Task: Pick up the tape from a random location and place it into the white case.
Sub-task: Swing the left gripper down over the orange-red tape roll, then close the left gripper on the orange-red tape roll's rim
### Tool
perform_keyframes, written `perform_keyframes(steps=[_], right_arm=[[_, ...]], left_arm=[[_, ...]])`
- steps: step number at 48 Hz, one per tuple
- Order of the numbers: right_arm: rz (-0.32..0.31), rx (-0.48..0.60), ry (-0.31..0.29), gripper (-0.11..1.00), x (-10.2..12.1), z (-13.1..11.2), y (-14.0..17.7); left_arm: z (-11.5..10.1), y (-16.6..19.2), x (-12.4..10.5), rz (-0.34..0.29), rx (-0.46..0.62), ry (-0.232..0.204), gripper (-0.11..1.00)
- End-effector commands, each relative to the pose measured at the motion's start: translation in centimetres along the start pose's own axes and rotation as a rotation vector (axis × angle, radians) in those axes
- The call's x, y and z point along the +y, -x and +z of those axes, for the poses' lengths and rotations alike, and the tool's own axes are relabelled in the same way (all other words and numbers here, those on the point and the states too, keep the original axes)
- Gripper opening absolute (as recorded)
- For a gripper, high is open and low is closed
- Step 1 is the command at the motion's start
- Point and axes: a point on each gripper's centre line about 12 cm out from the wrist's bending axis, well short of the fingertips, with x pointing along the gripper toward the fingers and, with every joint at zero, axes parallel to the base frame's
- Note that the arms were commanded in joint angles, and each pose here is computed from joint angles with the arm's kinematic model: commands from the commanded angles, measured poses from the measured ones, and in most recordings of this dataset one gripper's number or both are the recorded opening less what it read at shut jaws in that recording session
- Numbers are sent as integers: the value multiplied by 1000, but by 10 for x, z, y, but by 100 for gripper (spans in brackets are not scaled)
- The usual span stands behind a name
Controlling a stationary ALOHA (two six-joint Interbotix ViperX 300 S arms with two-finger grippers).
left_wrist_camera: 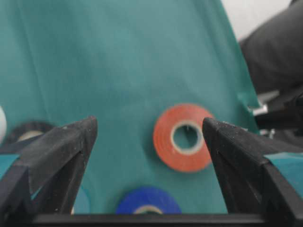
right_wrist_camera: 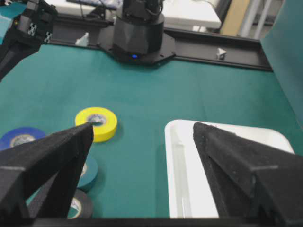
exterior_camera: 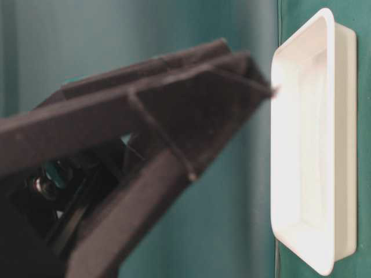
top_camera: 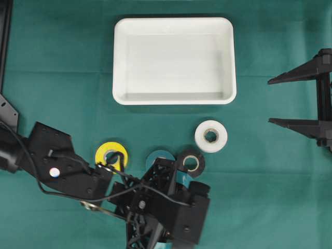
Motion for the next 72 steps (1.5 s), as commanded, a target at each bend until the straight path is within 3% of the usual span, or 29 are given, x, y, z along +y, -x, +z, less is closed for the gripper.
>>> perform_keyframes(steps=[1,48,72], right_arm=[[-1,-25,3,91,0,10,-2],[-1,-17,4,91,0,9,-3],[-1,-17,4,91,0,9,-3]], left_arm=[[13,12,-3,-3,0,12,98],[15,11,-5,-4,0,10,98],[2,-8,-10,-11,16,4,98]])
